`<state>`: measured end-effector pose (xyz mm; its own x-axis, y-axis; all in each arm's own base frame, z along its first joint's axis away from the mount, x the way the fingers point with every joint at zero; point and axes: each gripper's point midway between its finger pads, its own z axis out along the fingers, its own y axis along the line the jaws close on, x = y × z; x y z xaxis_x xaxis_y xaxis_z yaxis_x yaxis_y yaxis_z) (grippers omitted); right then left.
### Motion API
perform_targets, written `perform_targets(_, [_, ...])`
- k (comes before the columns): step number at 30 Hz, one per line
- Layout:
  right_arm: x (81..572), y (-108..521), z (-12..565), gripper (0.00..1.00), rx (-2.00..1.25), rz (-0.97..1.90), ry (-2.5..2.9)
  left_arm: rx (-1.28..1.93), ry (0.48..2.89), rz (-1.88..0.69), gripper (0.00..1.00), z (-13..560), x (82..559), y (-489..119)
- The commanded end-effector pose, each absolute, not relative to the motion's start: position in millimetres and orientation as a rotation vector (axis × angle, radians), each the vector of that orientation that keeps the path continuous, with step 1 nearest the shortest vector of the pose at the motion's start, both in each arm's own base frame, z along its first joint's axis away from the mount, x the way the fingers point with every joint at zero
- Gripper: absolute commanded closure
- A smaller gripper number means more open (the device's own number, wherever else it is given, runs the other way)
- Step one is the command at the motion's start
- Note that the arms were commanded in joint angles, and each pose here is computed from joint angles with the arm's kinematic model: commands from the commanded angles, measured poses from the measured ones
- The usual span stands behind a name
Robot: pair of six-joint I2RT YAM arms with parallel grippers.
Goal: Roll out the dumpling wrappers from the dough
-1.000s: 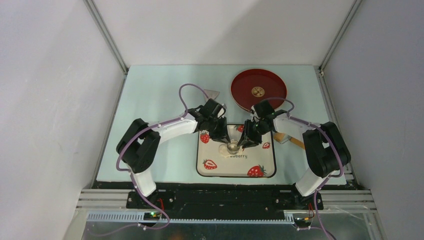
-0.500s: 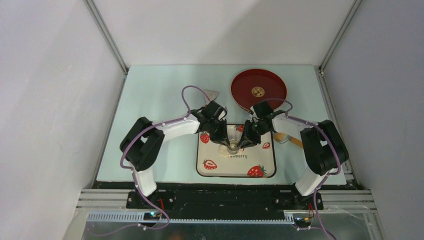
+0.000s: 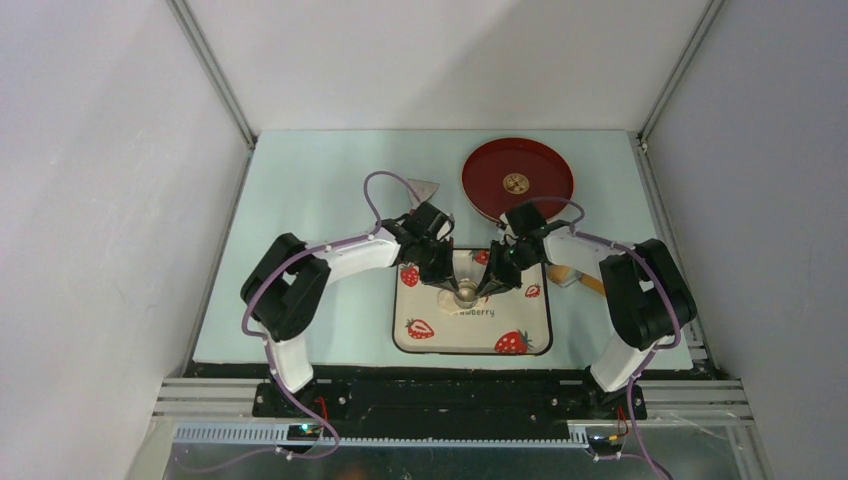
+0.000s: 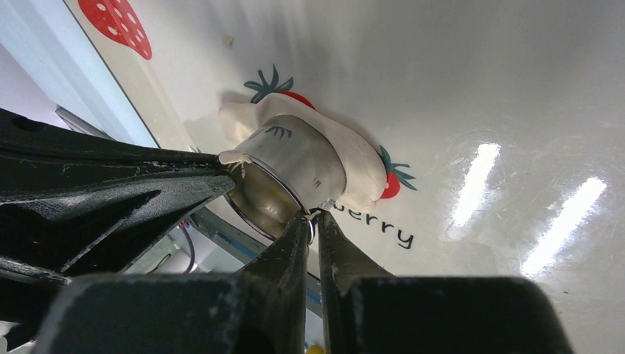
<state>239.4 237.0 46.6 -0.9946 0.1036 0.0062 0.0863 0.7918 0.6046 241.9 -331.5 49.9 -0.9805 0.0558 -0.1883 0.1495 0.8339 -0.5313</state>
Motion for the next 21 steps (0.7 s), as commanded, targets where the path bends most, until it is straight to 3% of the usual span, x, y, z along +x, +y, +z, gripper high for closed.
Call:
perform_targets(1, [246, 245, 48, 1.00, 0.105, 0.983, 2.931, 0.212, 2.877, -0.823, 1.00, 42, 236, -332])
perform_targets(21, [234, 237, 16, 1.00, 0.117, 0.785, 3.032, 0.188, 2.935, -0.748, 1.00, 21, 228, -325])
